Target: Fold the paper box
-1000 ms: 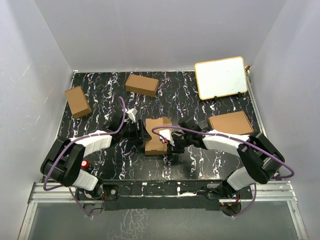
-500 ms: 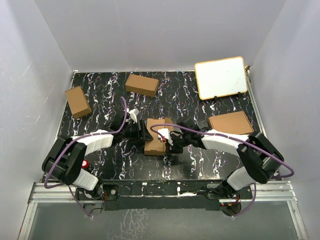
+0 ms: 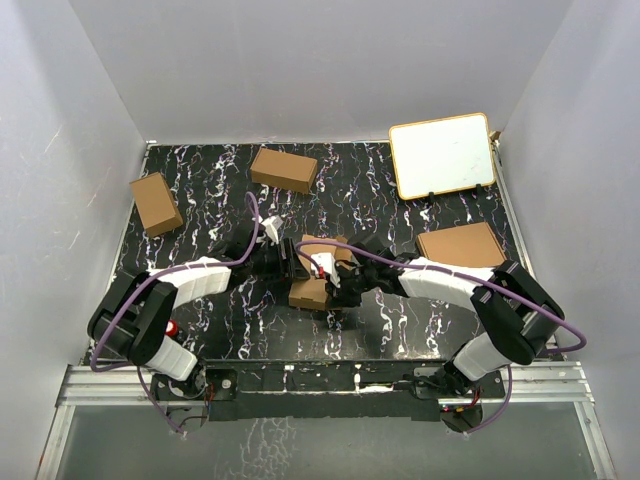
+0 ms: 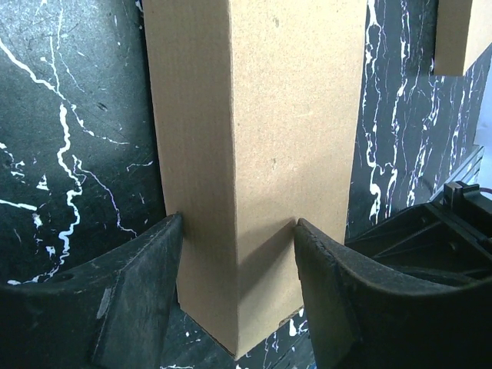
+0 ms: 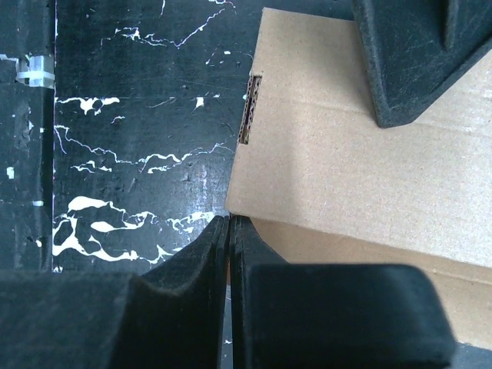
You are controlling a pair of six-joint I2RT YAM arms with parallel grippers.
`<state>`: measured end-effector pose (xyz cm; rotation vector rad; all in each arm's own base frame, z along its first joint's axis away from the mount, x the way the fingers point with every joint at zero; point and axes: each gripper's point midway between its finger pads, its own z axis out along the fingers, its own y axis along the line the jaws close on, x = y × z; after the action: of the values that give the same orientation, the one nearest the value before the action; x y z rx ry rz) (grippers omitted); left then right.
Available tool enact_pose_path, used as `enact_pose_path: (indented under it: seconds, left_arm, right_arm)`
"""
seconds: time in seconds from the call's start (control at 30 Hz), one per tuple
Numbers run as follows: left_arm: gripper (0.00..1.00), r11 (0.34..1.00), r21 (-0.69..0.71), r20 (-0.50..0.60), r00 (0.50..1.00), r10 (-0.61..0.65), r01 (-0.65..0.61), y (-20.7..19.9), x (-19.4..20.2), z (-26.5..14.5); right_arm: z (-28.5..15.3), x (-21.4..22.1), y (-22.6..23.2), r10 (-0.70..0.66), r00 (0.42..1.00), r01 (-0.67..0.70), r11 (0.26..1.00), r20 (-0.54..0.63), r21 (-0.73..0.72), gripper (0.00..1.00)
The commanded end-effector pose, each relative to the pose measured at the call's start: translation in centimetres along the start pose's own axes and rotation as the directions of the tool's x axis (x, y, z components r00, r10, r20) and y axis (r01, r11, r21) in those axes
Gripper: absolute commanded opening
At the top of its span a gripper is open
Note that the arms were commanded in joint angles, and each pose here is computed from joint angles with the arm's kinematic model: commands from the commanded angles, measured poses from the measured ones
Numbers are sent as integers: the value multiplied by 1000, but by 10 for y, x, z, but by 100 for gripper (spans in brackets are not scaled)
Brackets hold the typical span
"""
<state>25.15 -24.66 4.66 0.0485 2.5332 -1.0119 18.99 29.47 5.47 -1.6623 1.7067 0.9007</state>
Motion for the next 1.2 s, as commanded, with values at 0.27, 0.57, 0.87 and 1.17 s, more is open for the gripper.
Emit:
enact_pose_path:
  seconds: [0.27,0.57,0.87,1.17]
  left_arm:
    - [57,999,-9,-39,999,35,-35,-2,9,3]
    - [57,997,-26,-43,996,73,-74,-2,6,0]
    - [58,995,-37,-52,994,95,-97,-1,2,1]
    - [58,986,-43,-69,985,160,-163,1,-3,2]
  right_arm:
    - [-2,-30,-24,-89,993,85,995,73,57,10]
    - [-19,-27,-28,-120,990,116,992,73,53,20]
    - [-36,-31,-27,-149,983,145,988,103,43,26]
    - [-62,-39,-38,-111,979,101,993,172,68,32]
